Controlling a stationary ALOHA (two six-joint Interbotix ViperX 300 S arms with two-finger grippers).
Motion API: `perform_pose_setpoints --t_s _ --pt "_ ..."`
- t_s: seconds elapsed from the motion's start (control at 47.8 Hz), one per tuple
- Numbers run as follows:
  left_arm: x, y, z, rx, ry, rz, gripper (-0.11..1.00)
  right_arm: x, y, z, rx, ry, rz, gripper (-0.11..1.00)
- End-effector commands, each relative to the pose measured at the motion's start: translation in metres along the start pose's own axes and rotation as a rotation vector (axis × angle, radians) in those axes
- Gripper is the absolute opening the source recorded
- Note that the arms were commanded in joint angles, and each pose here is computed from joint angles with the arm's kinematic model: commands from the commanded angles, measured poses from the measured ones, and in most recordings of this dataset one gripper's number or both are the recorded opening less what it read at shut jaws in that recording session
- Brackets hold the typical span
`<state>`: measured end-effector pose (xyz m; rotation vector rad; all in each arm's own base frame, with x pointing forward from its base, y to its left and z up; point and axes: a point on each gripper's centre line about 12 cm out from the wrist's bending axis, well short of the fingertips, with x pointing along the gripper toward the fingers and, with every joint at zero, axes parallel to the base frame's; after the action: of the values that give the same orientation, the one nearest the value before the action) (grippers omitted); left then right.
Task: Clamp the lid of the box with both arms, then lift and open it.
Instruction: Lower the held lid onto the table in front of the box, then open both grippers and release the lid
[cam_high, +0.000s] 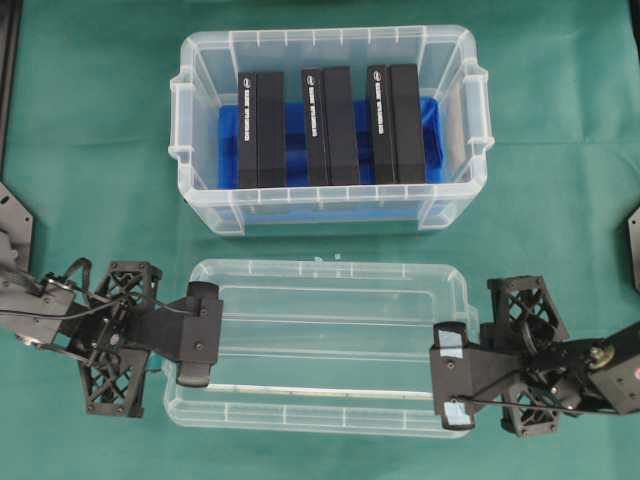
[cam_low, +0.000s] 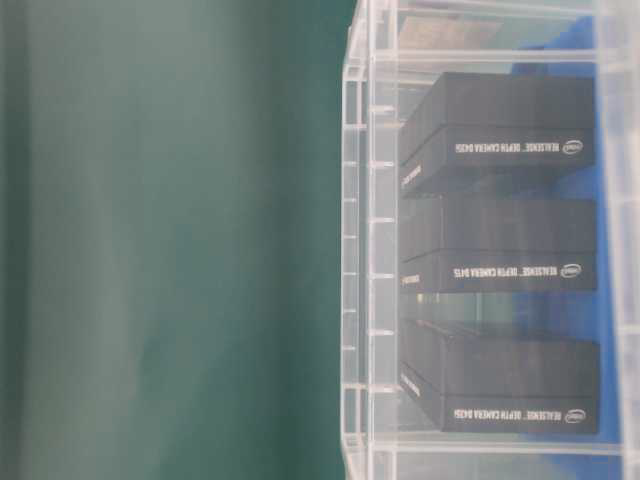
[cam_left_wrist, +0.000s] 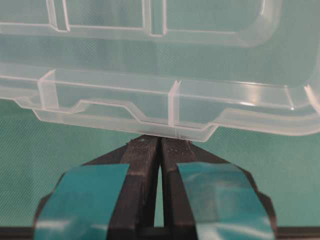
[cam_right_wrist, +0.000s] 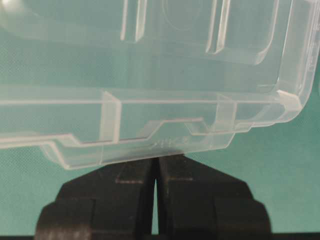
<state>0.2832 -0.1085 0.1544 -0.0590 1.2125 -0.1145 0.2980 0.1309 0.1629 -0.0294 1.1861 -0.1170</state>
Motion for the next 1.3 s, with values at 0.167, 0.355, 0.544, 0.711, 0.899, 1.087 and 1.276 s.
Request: perform_pose_setpoints --t_s 0.167,0.355,0.544,0.711,0.899,1.087,1.276 --pt "0.01 0.0 0.02 -0.03 -0.139 -0.039 0.01 0.014 0.009 0.015 -0.021 -0.097 0.079 0.0" --pt "0.015 0.001 0.016 -0.033 -0.144 -0.042 0.01 0.023 0.011 0.014 -0.022 -0.105 0.103 0.0" --pt "0.016 0.001 0.016 -0.033 -0.144 -0.044 0.01 0.022 0.011 0.015 -0.022 -0.107 0.105 0.0" --pt "0.016 0.001 0.017 -0.037 -0.143 -0.044 0.01 0.022 0.011 0.014 -0.021 -0.105 0.105 0.0" --pt "0.016 0.0 0.009 -0.034 -0.134 -0.048 0.01 0.02 0.011 0.004 -0.027 -0.092 0.109 0.0" --pt "0.014 -0.004 -0.005 -0.012 -0.135 -0.061 0.01 0.015 0.012 -0.012 -0.048 -0.079 0.119 0.0" --pt "0.011 -0.005 -0.025 -0.014 -0.119 -0.072 0.01 0.011 0.009 -0.03 -0.054 -0.066 0.123 0.0"
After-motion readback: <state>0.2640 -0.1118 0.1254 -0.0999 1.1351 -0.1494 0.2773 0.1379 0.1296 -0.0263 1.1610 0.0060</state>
